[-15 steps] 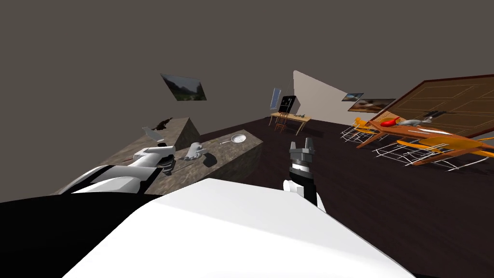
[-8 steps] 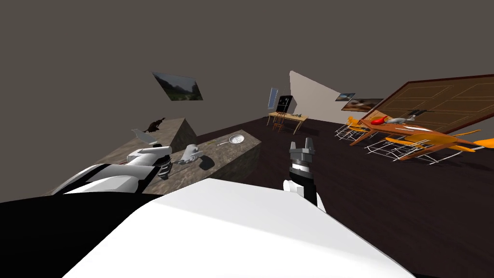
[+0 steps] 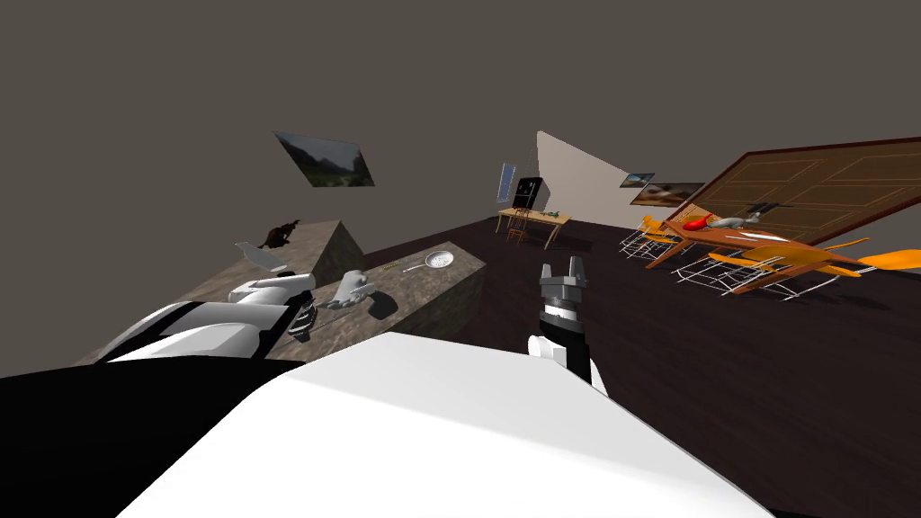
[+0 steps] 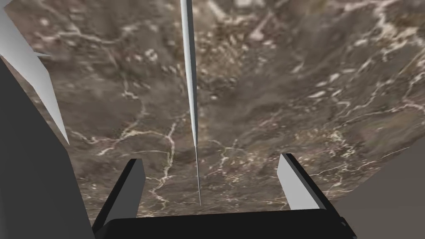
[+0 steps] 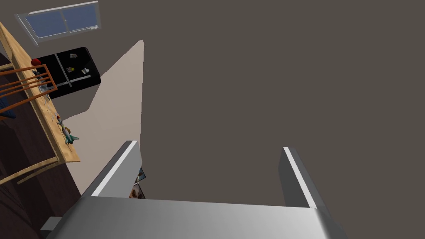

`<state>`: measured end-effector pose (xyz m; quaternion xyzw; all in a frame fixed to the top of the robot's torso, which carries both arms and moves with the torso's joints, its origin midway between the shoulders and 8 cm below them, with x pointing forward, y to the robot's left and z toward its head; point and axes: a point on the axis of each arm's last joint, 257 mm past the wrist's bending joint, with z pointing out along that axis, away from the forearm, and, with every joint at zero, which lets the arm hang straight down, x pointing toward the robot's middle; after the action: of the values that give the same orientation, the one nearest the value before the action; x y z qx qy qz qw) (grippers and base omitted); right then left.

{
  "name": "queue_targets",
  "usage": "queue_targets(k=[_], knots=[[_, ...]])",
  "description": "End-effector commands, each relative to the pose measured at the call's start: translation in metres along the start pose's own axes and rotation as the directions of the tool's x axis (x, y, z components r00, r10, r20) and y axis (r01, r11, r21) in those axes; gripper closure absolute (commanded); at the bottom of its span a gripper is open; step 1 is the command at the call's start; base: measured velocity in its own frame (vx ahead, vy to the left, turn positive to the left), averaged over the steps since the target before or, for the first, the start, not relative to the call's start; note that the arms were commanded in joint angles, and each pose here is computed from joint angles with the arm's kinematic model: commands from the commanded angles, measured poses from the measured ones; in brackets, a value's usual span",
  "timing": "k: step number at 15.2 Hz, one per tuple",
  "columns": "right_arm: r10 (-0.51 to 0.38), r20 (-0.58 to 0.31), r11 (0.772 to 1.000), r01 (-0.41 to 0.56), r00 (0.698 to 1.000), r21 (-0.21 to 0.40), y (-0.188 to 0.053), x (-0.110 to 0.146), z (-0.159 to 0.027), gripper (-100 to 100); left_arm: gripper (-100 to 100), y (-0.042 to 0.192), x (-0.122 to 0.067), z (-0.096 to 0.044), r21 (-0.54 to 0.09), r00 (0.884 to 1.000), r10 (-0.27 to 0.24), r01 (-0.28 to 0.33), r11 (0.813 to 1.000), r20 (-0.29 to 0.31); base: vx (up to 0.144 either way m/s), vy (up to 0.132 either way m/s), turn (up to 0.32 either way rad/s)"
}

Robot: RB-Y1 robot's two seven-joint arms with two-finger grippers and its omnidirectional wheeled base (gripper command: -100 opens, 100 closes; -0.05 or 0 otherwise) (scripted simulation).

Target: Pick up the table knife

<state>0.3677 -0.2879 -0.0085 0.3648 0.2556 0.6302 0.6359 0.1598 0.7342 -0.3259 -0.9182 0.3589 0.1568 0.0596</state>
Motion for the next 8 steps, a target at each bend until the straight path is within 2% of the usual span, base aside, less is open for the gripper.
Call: queue_targets(k=[1,8], knots=[[0.000,0.000,1.000,0.000,1.000,0.000,0.000,0.000,0.000,0,-100,0.001,0.000,0.001,0.000,1.000,0.001,-0.001,1.000,-0.001,0.000,0.000,0.000],[0.000,0.000,1.000,0.000,1.000,0.000,0.000,0.000,0.000,0,-100,0.014,-0.009,0.017,-0.005,1.000,0.004,-0.004,1.000,-0.002,0.000,0.000,0.001]])
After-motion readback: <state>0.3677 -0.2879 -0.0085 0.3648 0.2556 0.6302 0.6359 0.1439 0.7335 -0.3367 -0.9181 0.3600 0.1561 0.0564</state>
